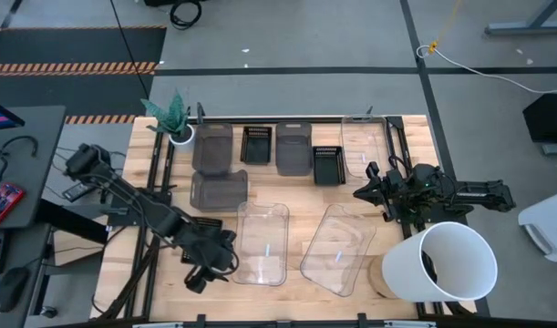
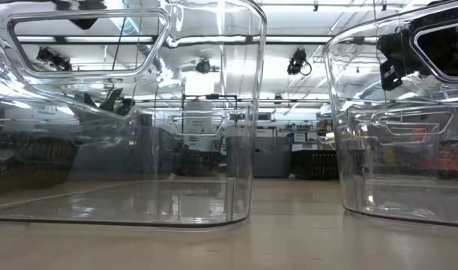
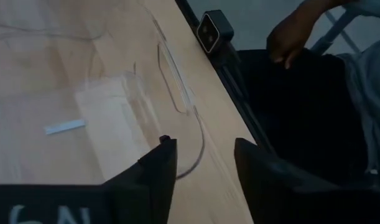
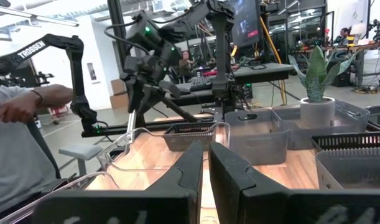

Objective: Stack baskets by color
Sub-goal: Stack the bottom left transparent bin on the bottom right transparent bin

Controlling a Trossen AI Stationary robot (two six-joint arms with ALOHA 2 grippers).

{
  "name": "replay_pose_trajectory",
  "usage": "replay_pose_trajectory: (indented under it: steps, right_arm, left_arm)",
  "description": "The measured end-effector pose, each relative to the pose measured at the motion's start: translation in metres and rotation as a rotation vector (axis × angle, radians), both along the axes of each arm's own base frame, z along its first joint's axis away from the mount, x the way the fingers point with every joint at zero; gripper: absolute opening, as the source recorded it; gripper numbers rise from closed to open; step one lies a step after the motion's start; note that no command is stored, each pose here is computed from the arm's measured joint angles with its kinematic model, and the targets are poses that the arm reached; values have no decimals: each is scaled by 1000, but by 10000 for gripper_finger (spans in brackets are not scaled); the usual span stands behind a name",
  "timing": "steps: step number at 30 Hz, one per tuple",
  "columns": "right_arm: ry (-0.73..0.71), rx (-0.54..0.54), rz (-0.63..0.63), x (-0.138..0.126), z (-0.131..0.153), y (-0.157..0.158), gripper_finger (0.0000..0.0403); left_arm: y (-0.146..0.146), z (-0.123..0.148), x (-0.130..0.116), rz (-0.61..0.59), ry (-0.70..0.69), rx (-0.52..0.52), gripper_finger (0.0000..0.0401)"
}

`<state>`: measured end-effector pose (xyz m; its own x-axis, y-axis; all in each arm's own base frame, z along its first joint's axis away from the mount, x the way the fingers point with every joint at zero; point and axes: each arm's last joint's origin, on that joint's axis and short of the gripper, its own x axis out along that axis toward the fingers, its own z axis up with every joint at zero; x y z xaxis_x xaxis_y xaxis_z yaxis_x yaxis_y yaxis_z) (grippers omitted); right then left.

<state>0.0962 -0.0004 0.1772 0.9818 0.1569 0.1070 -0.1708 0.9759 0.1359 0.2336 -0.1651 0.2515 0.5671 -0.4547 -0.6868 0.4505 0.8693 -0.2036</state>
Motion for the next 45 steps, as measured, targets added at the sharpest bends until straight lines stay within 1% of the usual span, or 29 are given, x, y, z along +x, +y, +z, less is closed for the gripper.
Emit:
replay_pose_trajectory:
  steps: [3, 7, 11, 13, 17, 23, 26, 27, 28, 30, 33, 37, 41, 45]
  right_arm:
    - [0, 0, 0, 0, 0, 0, 34]
    - [0, 0, 0, 0, 0, 0, 34]
    - [0, 0, 0, 0, 0, 0, 34]
    - [0, 0, 0, 0, 0, 0, 34]
    - [0, 0, 0, 0, 0, 0, 34]
    - [-8, -1, 0, 0, 1, 0, 34]
    - [-8, -1, 0, 0, 1, 0, 34]
    - [-8, -1, 0, 0, 1, 0, 34]
    - [-8, -1, 0, 0, 1, 0, 34]
    - [-9, -1, 0, 0, 1, 0, 34]
    - [-15, -1, 0, 0, 2, 0, 34]
    - [-24, -2, 0, 0, 2, 0, 34]
    - [-33, -2, 0, 0, 3, 0, 34]
    - [-37, -3, 0, 0, 4, 0, 34]
  left_arm:
    - [-4, 5, 6, 8, -8, 2, 180]
    - [-10, 8, 16, 26, 2, 25, 177]
    - [-18, 11, 25, 29, 58, 77, 173]
    - [-24, 12, 25, 15, 90, 102, 174]
    - [-36, 15, 22, -4, 78, 119, 185]
    - [-41, 22, 28, 62, -40, 109, 220]
    - [-44, 23, 37, 115, -148, 95, 238]
    - [-45, 22, 40, 132, -175, 110, 242]
    - [-46, 20, 43, 136, -198, 125, 245]
    - [-49, 18, 52, 151, -257, 122, 249]
    - [-50, 10, 62, 175, -286, 124, 247]
    - [-51, -4, 70, 196, -260, 143, 238]
    - [-52, -19, 71, 208, -183, 160, 230]
    - [-53, -31, 68, 219, -100, 186, 227]
